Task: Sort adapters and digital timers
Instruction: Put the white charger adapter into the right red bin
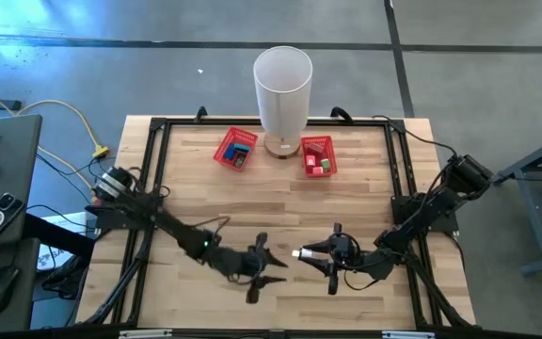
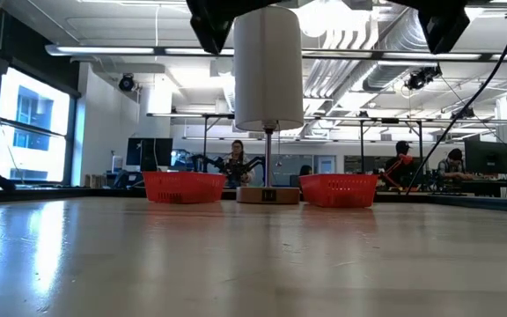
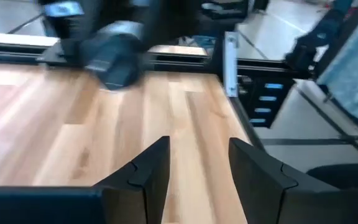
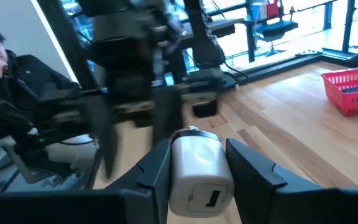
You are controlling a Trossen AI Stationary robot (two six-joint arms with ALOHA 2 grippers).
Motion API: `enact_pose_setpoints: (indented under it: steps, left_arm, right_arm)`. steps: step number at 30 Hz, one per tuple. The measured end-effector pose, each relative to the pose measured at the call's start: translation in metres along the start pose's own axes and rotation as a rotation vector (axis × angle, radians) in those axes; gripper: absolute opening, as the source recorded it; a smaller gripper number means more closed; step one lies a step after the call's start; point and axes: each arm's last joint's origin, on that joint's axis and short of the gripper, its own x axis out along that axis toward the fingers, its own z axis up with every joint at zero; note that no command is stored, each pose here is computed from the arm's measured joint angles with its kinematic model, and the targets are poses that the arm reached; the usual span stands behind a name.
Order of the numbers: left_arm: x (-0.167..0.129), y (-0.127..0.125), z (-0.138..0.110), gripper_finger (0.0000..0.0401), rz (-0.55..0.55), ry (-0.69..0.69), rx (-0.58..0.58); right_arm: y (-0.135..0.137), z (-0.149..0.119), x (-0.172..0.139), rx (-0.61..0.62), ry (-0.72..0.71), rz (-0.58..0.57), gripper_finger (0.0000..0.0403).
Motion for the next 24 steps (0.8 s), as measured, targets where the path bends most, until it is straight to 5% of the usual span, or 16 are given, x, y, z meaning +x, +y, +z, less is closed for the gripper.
enact_pose_setpoints:
  steps: [9, 18, 24]
  left_arm:
    - [-0.0028, 0.0031, 0.003, 0.0166, 0.001, 0.027, 0.248]
    - [-0.0035, 0.0056, 0.0013, 0.0284, 0.168, 0.02, 0.257]
    - [-0.0037, 0.0003, 0.0039, 0.0335, 0.072, -0.005, 0.295]
  right_arm:
    - [0.0017, 0.0012, -0.0011, -0.011, -0.011, 0.01, 0.0119]
    - [0.0012, 0.0012, -0.0006, -0.02, -0.009, 0.01, 0.0119]
    - [0.0018, 0.0009, -0.0006, -0.02, -0.002, 0.028, 0.0119]
